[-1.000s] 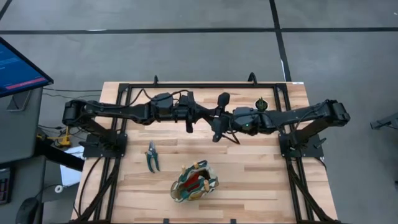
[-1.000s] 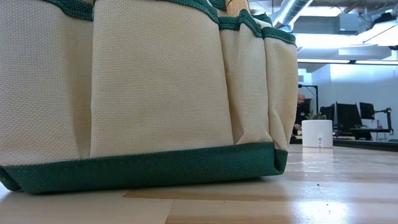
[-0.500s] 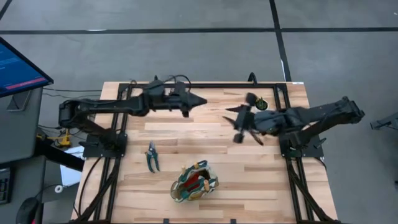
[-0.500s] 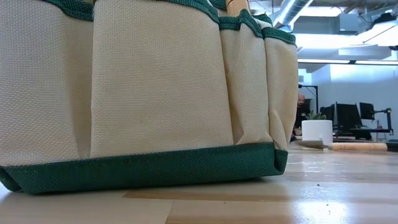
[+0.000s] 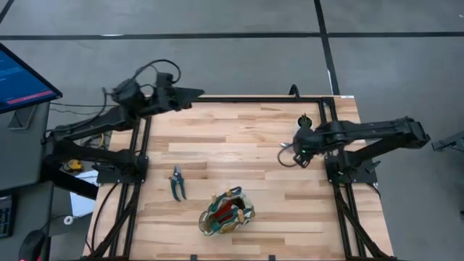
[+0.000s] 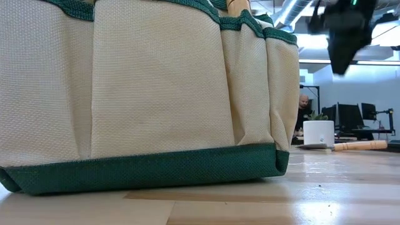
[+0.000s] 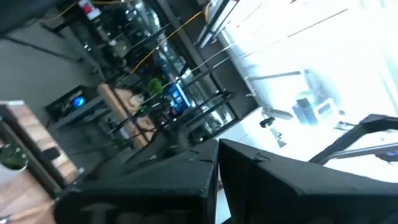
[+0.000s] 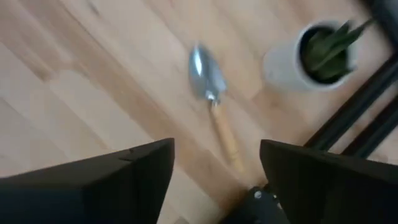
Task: Pick & Place Garden tools in Gardening bag
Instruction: Put the brown trowel into the gardening bag pocket
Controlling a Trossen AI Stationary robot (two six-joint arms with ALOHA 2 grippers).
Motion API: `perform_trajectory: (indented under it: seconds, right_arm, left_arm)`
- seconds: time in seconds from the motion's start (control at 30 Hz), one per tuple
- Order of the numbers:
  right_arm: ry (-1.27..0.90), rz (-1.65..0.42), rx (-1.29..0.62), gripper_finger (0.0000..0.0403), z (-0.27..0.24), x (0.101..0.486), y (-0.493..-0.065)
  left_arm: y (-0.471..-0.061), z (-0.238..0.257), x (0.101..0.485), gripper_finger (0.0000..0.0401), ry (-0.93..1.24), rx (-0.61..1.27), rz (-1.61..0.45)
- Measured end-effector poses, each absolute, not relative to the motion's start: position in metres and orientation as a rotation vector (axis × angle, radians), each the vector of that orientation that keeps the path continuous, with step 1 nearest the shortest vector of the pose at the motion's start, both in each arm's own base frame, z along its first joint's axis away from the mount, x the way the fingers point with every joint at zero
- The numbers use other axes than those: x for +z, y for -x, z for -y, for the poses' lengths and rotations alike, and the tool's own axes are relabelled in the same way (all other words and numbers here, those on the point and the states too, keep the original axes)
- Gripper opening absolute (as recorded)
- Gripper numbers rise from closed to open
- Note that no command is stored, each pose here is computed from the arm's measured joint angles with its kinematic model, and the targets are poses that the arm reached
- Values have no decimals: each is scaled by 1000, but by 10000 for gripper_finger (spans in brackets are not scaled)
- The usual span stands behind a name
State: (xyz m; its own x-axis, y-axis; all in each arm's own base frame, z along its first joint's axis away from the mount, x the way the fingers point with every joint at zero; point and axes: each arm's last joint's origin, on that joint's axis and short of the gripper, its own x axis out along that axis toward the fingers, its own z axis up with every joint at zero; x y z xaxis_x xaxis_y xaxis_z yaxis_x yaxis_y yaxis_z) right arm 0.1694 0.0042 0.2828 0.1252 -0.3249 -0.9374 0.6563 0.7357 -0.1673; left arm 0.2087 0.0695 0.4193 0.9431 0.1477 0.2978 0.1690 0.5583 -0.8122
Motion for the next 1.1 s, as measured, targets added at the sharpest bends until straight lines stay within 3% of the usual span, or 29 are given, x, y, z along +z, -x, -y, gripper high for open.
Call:
perform_trajectory:
  seconds: [0.33,0.67,1.1]
  right_arm:
    - [-393,-1450,-628,230,23,203,-161]
    - [-458,-1453,-623,226,45,187,-163]
    - [-459,-1704,-604,226,52,143,-182]
  left_arm:
    - [-176,-57,439,2,894,-67,437]
    - [-176,-56,439,2,873,-65,433]
    - [-175,-56,439,2,874,-69,435]
